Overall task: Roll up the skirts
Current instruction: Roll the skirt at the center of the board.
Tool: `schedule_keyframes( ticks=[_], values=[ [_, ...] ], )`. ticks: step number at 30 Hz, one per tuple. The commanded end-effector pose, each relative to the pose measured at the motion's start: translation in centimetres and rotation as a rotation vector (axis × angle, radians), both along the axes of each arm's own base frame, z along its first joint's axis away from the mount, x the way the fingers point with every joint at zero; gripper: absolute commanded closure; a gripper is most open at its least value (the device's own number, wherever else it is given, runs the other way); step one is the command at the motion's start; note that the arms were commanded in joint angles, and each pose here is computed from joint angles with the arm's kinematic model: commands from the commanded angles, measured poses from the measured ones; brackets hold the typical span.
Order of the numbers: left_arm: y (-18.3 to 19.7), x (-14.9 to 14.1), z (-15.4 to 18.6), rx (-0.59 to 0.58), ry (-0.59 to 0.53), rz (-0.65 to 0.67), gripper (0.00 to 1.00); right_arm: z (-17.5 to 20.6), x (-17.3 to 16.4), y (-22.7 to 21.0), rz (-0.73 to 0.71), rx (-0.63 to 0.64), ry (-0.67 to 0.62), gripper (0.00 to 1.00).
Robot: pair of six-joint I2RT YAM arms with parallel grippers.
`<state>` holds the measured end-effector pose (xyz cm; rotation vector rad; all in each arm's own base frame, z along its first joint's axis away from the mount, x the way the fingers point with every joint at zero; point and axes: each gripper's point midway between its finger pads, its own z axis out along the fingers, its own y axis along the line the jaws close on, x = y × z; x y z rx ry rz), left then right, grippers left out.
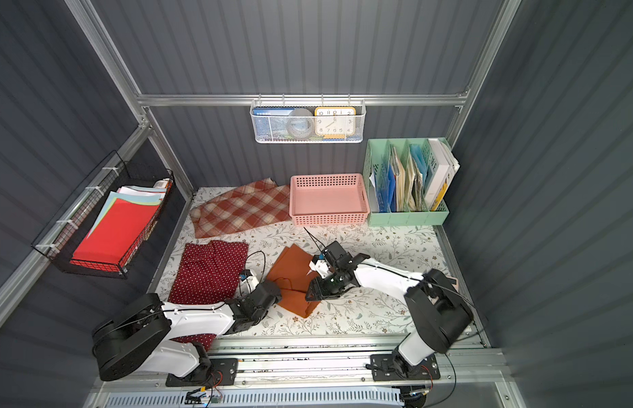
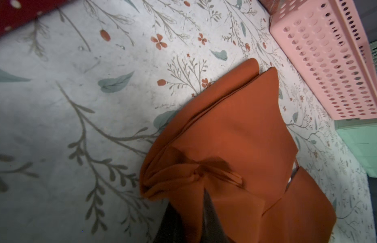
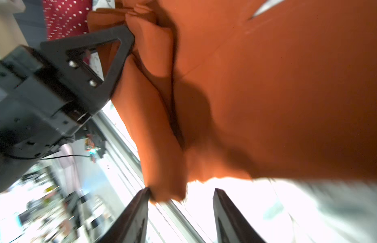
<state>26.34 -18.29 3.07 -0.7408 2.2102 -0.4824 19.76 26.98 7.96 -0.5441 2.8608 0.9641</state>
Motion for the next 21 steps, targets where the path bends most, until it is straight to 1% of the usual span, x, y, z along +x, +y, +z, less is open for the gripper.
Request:
schedule_keyframes(
  ticks=[1,3,4,5,7,8,10,12,14,16,18,19,21],
  values=[
    [0.9,-1.1,-1.3,0.099,0.062,0.003,1.0,1.2,-1.1,-3.2,-0.001,-0.242,-0.173,0.44],
    [0.6,-1.0,-1.1,0.101,0.06,-0.004,1.0,2.8,-1.8,-2.5,0.054,-0.283,-0.331,0.44],
    [0.4,-1.1,-1.0,0.097,0.058,-0.009,1.0,3.2,-2.3,-1.8,0.091,-0.281,-0.391,0.44],
    [0.3,-1.1,-0.9,0.099,0.058,-0.012,1.0,3.4,-2.5,-1.4,0.109,-0.295,-0.45,0.45],
    [0.3,-1.0,-0.6,0.1,0.055,-0.013,1.0,3.9,-3.1,0.5,0.189,-0.305,-0.617,0.44],
    [0.3,-1.1,-0.6,0.101,0.057,-0.011,1.0,4.0,-3.1,0.9,0.199,-0.317,-0.686,0.43],
    [0.4,-1.2,-0.7,0.095,0.059,-0.011,1.0,4.4,-3.5,2.8,0.255,-0.297,-0.827,0.37],
    [0.2,-1.3,-0.8,0.082,0.066,-0.016,1.0,4.1,-3.6,3.7,0.293,-0.312,-0.916,0.33],
    [0.0,-1.4,-0.7,0.066,0.068,-0.019,1.0,3.6,-3.3,4.0,0.325,-0.394,-1.0,0.28],
    [-0.2,-1.6,-0.9,0.051,0.078,-0.025,1.0,3.3,-3.8,4.3,0.351,-0.471,-1.083,0.27],
    [-0.3,-1.8,-1.0,0.041,0.085,-0.039,1.0,3.3,-4.7,4.5,0.359,-0.48,-1.157,0.24],
    [-0.3,-1.9,-0.9,0.034,0.088,-0.043,1.0,2.8,-5.2,4.1,0.371,-0.501,-1.172,0.23],
    [-0.5,-1.8,-0.9,0.017,0.1,-0.06,1.0,2.7,-5.5,2.8,0.347,-0.575,-1.213,0.24]
  ],
)
